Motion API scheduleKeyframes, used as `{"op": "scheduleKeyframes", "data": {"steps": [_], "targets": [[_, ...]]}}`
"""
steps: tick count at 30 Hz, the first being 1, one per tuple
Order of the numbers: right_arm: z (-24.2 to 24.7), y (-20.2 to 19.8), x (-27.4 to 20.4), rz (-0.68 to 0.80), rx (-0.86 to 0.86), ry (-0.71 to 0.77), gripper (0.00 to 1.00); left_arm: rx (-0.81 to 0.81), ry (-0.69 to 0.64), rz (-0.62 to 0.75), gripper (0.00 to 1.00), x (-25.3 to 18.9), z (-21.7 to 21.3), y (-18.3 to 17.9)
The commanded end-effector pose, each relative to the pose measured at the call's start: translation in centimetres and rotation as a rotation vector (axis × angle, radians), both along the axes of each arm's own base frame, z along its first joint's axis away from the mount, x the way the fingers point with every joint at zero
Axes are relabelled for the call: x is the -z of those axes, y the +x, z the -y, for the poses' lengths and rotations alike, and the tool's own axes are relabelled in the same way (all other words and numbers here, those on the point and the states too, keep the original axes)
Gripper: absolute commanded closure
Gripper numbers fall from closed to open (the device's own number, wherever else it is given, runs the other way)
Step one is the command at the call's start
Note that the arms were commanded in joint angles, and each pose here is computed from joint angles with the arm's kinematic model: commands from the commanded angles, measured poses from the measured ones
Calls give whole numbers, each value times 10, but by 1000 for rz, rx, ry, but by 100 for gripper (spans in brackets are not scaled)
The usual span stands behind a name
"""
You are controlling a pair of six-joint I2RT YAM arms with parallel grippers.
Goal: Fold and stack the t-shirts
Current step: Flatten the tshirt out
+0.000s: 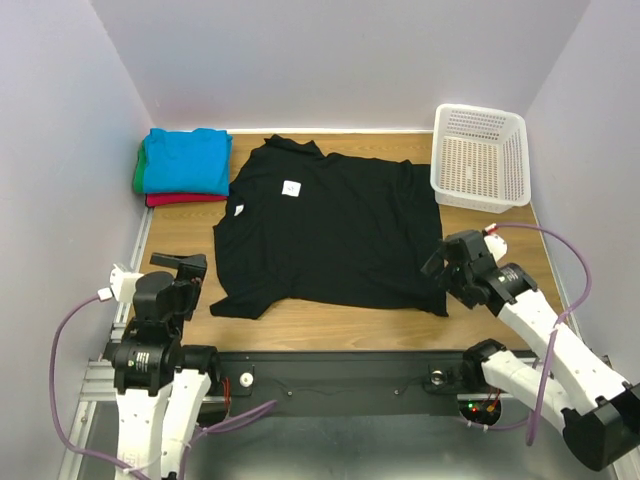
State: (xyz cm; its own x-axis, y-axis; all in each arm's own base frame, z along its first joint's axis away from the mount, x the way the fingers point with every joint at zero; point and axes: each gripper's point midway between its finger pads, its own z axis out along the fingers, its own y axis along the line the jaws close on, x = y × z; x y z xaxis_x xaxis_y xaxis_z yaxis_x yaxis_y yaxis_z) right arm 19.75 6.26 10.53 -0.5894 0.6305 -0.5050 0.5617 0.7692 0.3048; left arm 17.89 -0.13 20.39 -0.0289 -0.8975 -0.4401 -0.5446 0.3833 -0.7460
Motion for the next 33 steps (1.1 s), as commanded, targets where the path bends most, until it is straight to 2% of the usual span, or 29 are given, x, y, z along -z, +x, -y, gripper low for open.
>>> {"op": "scheduleKeyframes", "data": {"steps": [1,3,4,8,13,16,17,18,19,22,23,24,25,30,31,33], "targets": [[-11,24,-27,79,-78,-7,0,51,19,48,1,-8,7,24],[-23,36,-22,78,-161,-15,0,177,-9,66,1,-5,30,43],[-34,48,-24,106,-217,0,0,231,3,67,1,3,38,63],[-46,79,-3,82,-297,-61,0,412,26,20,1,24,65,108],[-52,127,19,38,-278,-153,0,524,102,-14,1,37,88,171],[-59,149,17,57,-284,-171,0,576,149,-41,1,48,98,200],[-62,166,10,78,-284,-196,0,588,166,5,1,30,103,218],[-63,177,8,87,-282,-212,0,594,182,-35,1,44,103,228],[-65,188,4,101,-290,-234,0,596,210,15,1,25,106,245],[-75,226,4,110,-298,-246,0,607,282,-28,1,41,106,277],[-82,243,-6,138,-304,-241,0,609,297,0,1,26,108,295],[-84,250,-4,139,-305,-249,0,628,310,-8,1,28,111,303],[-82,259,10,112,-297,-275,0,653,338,-19,2,33,114,322],[-64,302,20,112,-232,-297,0,700,417,-74,2,54,117,369],[-60,308,21,113,-224,-302,0,712,422,-117,2,74,117,377],[-55,329,21,125,-230,-352,0,707,445,-108,2,66,118,393]]}}
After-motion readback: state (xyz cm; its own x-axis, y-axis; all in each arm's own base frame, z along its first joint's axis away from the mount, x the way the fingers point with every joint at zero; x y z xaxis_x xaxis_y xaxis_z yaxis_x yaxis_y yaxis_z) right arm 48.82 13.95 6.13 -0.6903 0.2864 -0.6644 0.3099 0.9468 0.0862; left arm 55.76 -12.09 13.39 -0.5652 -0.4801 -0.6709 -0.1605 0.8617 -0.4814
